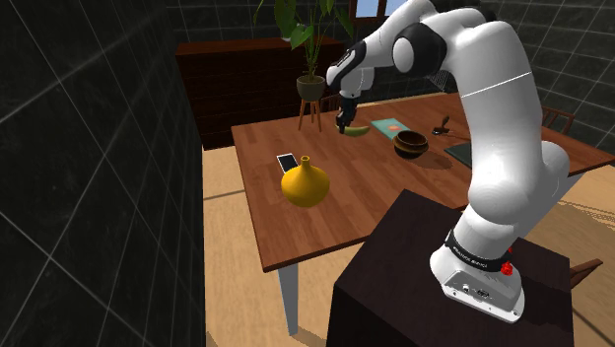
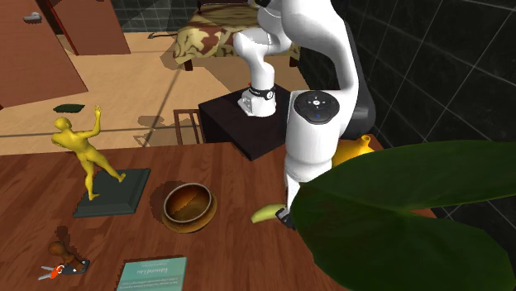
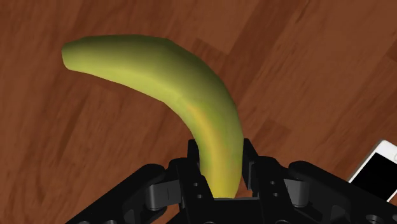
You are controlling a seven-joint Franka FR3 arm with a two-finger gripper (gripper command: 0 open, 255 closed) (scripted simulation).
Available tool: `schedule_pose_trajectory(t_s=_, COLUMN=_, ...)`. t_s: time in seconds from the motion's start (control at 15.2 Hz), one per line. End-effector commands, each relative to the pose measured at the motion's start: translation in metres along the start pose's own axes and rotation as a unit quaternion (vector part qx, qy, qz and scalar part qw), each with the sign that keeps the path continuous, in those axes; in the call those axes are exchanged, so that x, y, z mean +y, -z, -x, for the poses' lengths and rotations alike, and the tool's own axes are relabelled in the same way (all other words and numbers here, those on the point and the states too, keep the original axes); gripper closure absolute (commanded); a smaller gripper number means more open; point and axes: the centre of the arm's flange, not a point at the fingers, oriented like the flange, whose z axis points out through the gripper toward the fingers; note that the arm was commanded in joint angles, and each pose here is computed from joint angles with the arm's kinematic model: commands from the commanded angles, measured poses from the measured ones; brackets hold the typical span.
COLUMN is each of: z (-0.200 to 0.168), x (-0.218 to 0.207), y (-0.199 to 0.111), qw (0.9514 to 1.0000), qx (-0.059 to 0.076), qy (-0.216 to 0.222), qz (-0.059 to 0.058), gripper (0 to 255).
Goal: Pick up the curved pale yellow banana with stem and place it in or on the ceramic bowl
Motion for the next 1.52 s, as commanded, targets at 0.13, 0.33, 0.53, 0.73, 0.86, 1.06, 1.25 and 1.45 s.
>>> schedule_pose_trajectory(t_s=0.13, z=-0.001, x=0.000, y=0.022, qw=1.0000, qx=0.000, qy=0.000, qz=0.000, gripper=255)
schedule_pose_trajectory(t_s=0.33, z=-0.001, x=-0.001, y=0.038, qw=1.0000, qx=0.000, qy=0.000, qz=0.000, gripper=255)
schedule_pose_trajectory(t_s=0.53, z=-0.002, x=-0.001, y=0.054, qw=1.0000, qx=0.000, qy=0.000, qz=0.000, gripper=255)
schedule_pose_trajectory(t_s=0.73, z=0.018, x=0.015, y=0.056, qw=1.0000, qx=0.000, qy=0.000, qz=0.000, gripper=255)
schedule_pose_trajectory(t_s=0.86, z=0.039, x=0.032, y=0.058, qw=1.0000, qx=0.000, qy=0.000, qz=0.000, gripper=255)
schedule_pose_trajectory(t_s=1.06, z=0.070, x=0.057, y=0.061, qw=1.0000, qx=0.000, qy=0.000, qz=0.000, gripper=255)
schedule_pose_trajectory(t_s=1.25, z=0.100, x=0.081, y=0.063, qw=1.0000, qx=0.000, qy=0.000, qz=0.000, gripper=255)
schedule_pose_trajectory(t_s=1.45, z=0.131, x=0.106, y=0.066, qw=1.0000, qx=0.000, qy=0.000, qz=0.000, gripper=255)
